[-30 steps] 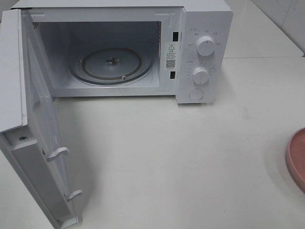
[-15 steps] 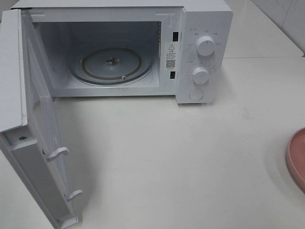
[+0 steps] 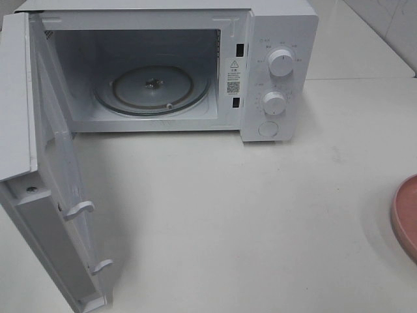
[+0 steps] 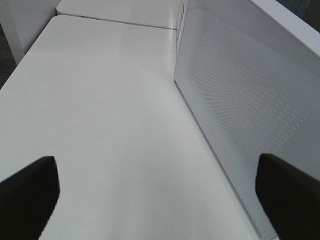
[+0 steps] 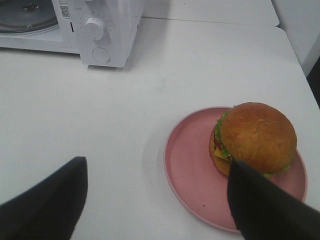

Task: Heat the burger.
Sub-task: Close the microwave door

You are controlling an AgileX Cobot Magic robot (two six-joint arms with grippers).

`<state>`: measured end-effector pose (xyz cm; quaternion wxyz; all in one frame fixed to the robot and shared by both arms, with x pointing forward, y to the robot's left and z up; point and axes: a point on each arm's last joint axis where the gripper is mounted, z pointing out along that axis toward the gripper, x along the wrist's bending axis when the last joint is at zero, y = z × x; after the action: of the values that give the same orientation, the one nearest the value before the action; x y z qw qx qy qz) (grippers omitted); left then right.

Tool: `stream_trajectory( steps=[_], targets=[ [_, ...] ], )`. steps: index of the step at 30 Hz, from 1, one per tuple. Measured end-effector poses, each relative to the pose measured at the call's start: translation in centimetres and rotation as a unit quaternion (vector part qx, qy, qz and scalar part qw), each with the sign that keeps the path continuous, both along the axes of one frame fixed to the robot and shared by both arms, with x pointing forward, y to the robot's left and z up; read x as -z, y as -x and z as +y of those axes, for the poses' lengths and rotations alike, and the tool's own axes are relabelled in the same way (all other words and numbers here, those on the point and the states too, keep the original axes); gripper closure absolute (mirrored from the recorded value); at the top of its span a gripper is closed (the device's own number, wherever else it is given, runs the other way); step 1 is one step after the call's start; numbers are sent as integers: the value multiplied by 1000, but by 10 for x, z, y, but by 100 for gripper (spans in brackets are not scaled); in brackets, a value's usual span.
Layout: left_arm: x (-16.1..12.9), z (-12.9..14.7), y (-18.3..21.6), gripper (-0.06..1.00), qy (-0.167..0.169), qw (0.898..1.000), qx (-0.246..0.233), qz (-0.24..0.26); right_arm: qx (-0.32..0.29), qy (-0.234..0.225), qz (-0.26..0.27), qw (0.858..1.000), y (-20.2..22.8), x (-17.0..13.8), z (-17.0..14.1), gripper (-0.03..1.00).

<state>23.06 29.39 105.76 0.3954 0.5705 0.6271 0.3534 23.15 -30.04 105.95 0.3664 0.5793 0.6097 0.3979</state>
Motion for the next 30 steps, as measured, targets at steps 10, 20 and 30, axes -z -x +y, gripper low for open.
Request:
stream_trajectory(
  steps=[10, 20, 30],
  targets=[
    [0, 0, 0, -4, 0, 1000, 0, 0, -6, -7, -5, 1000, -3, 3, 2, 20],
    [0, 0, 0, -4, 0, 1000, 0, 0, -7, -7, -5, 1000, -3, 3, 2, 20],
    [0, 0, 0, -4, 0, 1000, 0, 0, -7, -7, -5, 1000, -3, 3, 2, 20]
  ],
)
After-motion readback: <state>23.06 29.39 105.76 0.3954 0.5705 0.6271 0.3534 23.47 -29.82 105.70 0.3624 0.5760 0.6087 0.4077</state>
